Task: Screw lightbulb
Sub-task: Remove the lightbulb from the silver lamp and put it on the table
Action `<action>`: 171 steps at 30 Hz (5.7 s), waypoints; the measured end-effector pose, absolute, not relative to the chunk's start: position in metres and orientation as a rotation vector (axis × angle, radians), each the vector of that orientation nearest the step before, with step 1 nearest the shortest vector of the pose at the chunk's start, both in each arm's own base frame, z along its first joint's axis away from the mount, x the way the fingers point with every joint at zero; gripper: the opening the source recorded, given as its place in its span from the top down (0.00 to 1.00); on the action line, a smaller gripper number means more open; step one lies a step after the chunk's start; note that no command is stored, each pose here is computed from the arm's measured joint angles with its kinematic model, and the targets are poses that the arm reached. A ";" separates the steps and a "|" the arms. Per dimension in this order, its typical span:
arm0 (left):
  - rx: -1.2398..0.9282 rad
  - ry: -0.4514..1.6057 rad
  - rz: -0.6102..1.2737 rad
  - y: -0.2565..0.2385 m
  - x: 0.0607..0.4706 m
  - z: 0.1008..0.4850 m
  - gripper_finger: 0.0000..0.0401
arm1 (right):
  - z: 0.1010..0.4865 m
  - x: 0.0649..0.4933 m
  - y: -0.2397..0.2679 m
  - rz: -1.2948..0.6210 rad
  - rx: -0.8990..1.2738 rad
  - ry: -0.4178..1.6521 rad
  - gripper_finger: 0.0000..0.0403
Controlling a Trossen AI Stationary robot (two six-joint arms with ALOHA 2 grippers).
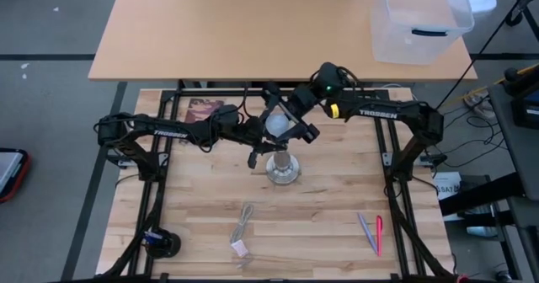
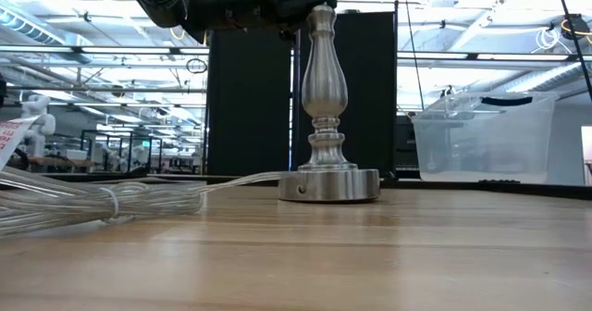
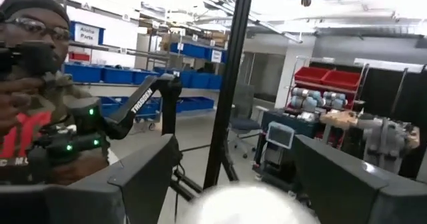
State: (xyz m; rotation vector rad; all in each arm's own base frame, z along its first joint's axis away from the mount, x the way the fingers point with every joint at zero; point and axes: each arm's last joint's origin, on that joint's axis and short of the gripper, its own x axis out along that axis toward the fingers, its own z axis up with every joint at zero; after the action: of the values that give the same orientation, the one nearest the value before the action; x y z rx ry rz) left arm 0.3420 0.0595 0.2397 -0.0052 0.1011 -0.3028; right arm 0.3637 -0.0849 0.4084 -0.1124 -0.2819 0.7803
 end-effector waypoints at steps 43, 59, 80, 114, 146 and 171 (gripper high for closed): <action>0.000 0.094 -0.254 0.063 0.342 0.240 0.81 | 0.431 0.323 0.041 -0.438 -0.316 0.032 0.21; -0.002 0.093 -0.254 0.063 0.342 0.240 0.81 | 0.407 0.352 0.043 -0.613 -0.201 0.020 0.21; 0.010 0.095 -0.258 0.063 0.342 0.240 0.81 | 0.404 0.355 0.042 -0.476 -0.292 0.057 0.39; -0.013 0.060 -0.421 0.059 0.341 0.243 0.81 | 0.411 0.334 -0.078 0.577 -0.280 -0.099 0.36; -0.067 0.116 -0.507 0.056 0.339 0.239 0.81 | 0.423 0.357 -0.071 0.861 -0.269 -0.372 0.37; -0.072 0.119 -0.392 0.061 0.340 0.239 0.81 | 0.421 0.284 -0.131 -0.099 0.074 0.183 0.38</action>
State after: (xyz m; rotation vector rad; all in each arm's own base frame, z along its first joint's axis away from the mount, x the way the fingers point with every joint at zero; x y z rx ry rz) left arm 0.3400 0.0606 0.2388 -0.0721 0.1192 -0.3916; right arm 0.2839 -0.1309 0.4210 0.0745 0.1829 -0.0989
